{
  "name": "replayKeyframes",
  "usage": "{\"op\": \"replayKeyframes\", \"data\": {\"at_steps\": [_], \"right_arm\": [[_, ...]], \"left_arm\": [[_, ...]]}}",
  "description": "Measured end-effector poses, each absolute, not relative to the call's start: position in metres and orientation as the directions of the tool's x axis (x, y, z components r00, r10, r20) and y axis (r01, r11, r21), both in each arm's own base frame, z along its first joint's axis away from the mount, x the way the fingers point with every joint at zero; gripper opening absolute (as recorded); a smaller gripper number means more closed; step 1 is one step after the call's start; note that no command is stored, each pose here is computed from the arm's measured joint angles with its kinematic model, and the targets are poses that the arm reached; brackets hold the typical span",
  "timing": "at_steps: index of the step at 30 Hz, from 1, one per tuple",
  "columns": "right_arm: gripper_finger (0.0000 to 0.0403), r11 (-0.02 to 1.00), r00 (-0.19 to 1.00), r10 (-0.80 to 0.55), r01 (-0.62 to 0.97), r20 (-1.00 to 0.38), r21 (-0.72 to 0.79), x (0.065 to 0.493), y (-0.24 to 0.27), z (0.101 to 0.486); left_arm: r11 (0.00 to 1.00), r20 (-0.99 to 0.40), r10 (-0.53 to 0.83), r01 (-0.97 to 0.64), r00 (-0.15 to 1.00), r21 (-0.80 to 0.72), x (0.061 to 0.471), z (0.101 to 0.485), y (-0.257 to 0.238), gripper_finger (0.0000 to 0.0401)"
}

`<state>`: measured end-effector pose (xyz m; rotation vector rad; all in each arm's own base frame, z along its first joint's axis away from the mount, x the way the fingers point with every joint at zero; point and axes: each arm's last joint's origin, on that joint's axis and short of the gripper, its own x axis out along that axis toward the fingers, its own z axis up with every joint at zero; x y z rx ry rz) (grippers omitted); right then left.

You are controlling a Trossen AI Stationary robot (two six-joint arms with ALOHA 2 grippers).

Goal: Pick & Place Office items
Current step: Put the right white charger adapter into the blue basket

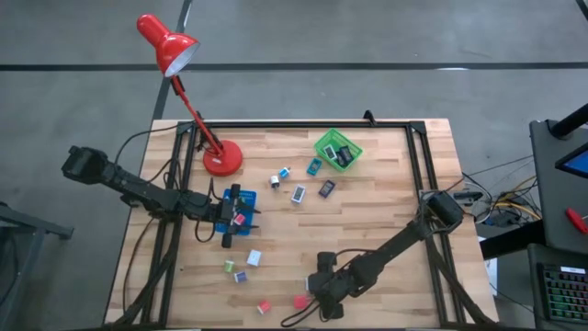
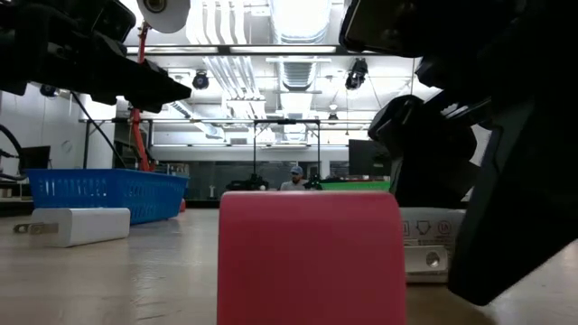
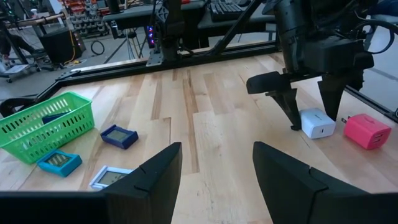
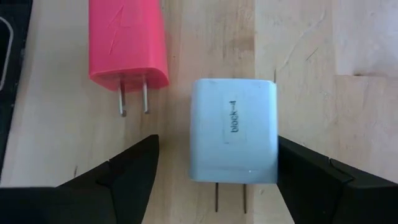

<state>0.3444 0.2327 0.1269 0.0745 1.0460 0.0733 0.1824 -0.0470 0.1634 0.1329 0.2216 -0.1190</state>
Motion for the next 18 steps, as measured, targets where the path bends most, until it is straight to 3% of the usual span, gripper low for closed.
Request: {"op": "replayKeyframes", "data": {"at_steps": [12, 18], "right_arm": [[0.0177, 0.997, 0.506, 0.082, -0.028, -0.859, 0.078, 0.3446, 0.2321, 0.1270], [0.0173, 0.998, 0.510, 0.068, -0.030, -0.857, 0.061, 0.3441, 0.2314, 0.1260]], "left_arm": [[0.984, -0.226, -0.102, 0.133, 0.969, 0.122, 0.1824, 0.1634, -0.0469, 0.0200], [0.984, -0.226, -0.102, 0.132, 0.969, 0.122, 0.1824, 0.1634, -0.0469, 0.0200]]}}
